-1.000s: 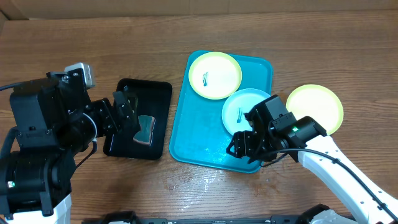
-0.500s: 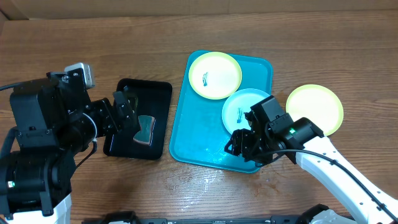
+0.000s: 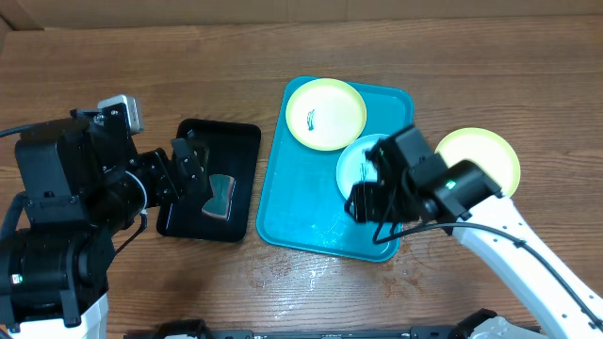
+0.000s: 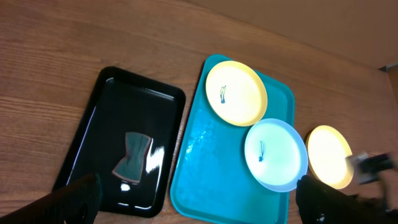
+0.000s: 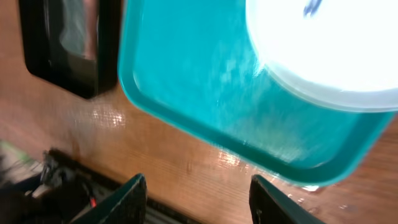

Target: Clean dirty plates on tray and stack at the side

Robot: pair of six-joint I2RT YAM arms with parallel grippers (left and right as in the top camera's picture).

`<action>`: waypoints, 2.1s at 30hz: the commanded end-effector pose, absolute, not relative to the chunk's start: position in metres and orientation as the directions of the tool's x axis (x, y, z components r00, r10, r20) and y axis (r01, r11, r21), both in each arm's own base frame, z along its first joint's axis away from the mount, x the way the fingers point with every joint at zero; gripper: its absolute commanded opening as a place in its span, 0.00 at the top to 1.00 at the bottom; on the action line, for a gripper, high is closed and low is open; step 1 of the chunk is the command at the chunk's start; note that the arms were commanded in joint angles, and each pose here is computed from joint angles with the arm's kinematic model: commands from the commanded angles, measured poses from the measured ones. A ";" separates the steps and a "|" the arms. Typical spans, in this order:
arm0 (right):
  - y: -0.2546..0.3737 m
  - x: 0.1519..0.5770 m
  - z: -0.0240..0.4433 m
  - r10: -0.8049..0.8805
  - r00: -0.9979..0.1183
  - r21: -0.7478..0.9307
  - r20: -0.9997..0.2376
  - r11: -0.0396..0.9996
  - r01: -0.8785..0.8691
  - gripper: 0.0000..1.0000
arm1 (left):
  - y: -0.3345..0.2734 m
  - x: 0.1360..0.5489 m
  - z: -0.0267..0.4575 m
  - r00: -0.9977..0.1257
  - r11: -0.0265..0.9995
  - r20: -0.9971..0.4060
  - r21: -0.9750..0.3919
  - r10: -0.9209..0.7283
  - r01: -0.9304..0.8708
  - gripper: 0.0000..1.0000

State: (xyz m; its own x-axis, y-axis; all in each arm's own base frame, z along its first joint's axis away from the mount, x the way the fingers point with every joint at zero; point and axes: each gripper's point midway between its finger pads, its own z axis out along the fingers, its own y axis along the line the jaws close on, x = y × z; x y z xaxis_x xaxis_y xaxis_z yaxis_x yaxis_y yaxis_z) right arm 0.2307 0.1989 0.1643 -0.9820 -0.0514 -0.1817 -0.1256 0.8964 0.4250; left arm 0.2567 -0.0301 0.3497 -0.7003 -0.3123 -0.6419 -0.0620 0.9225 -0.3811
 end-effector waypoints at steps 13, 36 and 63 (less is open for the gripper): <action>0.067 0.337 0.165 0.268 -0.920 0.089 -0.287 0.963 0.253 0.26 | -0.030 0.256 0.356 -0.686 0.927 -0.663 -0.372 -0.300 -0.046 0.00; 0.066 0.311 0.010 0.234 -0.967 0.301 0.103 0.919 0.254 0.76 | -0.030 0.257 0.357 -0.684 0.925 -0.664 -0.377 -0.303 -0.044 0.00; 0.154 0.284 0.043 0.204 -0.978 0.298 -0.051 0.937 0.180 0.66 | -0.013 0.294 0.234 -0.942 0.962 -0.257 -0.221 -0.215 -0.159 0.00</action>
State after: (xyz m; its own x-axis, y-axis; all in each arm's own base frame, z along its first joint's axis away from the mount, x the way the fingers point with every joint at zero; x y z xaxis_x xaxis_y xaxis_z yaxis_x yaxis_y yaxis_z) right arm 0.2685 0.1553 0.0288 -0.9884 0.1514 -0.0086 0.1428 0.9484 0.2831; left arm 0.2861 -0.0203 0.2508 -0.9244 -0.2355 -0.3001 -0.1536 0.9499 -0.2722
